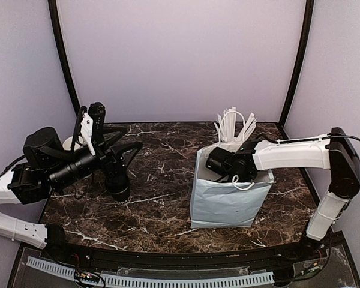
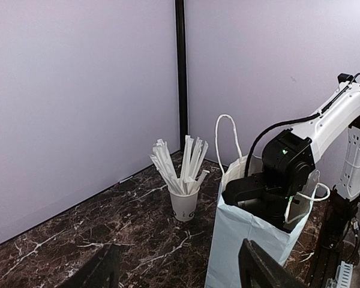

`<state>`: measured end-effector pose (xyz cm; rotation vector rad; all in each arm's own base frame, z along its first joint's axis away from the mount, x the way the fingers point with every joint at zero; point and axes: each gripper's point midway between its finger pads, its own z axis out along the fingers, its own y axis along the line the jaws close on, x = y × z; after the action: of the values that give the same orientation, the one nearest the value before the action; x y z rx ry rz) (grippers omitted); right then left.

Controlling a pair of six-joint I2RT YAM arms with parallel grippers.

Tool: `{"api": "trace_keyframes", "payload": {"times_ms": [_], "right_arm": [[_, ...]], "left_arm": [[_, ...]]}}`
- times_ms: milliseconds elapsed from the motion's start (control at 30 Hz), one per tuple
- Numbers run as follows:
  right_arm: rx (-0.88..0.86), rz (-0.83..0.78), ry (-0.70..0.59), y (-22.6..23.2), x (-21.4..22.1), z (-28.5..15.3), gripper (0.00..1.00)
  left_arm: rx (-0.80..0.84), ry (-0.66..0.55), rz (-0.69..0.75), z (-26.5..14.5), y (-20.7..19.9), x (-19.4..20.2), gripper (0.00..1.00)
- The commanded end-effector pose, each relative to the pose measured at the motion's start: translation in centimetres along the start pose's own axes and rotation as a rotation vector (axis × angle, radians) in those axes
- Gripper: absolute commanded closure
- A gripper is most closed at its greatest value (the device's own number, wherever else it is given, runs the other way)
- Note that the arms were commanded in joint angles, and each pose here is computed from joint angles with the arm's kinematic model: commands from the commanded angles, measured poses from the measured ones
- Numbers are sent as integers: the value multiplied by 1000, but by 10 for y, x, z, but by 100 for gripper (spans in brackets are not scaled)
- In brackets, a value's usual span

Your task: Pack the takeout coffee

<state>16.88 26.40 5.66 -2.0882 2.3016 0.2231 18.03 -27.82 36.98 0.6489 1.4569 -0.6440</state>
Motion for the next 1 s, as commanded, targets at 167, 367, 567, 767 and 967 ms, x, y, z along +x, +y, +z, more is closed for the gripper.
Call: {"api": "trace_keyframes", "payload": {"times_ms": [167,367,567,767,967], "right_arm": [[12,31,-42,-1,-9,0,62],[-8,-19,-36,8,-4,-18,55],[-45,-89,-83,19,-13,-47,43],[-47,-137,-114,20,-26,-76,38],[16,-183,-147,14,-35,-112,37]], "left_arm": [[-26,5,-7,-4,7,-3,29],[-72,14,-44,-10,16,-2,24],[-132,41,-34,-16,29,-2,22],[-181,49,-38,-21,40,-1,21],[-218,91,-31,-22,50,5,19]]}}
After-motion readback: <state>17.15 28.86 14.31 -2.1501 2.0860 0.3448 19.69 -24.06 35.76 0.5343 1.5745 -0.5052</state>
